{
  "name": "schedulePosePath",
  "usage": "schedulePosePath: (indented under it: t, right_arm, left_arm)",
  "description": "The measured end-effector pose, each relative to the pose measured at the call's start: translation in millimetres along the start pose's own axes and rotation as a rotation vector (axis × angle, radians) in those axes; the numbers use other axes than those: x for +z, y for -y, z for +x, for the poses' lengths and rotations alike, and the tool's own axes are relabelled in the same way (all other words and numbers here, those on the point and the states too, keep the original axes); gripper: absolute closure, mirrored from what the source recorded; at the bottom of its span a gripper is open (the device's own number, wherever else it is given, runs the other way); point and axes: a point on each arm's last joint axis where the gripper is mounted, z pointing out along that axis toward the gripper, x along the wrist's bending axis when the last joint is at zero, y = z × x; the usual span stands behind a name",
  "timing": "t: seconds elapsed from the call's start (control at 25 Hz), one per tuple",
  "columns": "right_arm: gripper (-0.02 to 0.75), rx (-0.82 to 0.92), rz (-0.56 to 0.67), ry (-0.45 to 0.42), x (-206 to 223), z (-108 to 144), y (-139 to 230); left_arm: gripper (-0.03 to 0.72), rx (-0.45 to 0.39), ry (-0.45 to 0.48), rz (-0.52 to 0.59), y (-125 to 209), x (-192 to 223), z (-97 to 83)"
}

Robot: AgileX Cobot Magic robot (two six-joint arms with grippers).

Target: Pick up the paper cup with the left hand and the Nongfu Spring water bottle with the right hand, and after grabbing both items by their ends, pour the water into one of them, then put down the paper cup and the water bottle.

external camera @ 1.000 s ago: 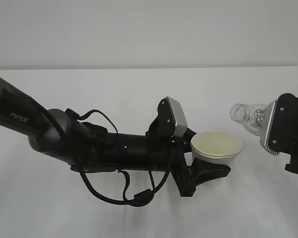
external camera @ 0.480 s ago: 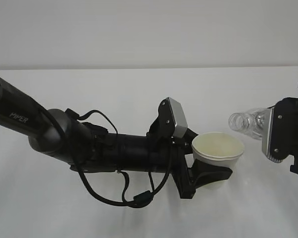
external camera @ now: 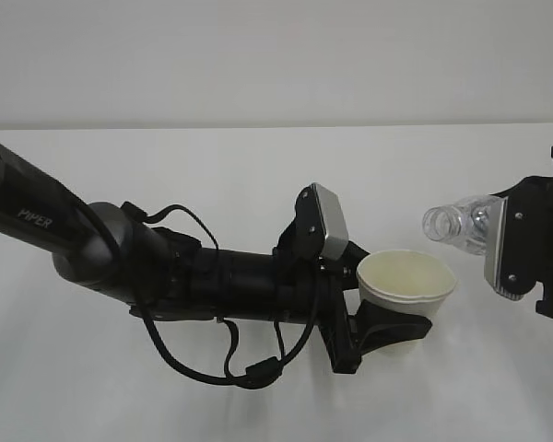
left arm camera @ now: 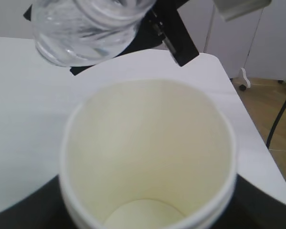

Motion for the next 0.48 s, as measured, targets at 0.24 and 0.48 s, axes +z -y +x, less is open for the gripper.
schedulePosePath:
  t: [0.24, 0.48]
  right_arm:
    - [0.339, -0.017, -0.006, 0.011, 0.0, -1.0, -0.6]
    - [0.339, -0.052, -0.014, 0.026, 0.0, -2.3, -1.3]
  left_arm:
    - [0.216, 0.000, 0.000, 0.000, 0.0, 0.0, 0.0]
    - [0.216, -0.013, 0.002, 0.001, 0.1, 0.0, -0.2]
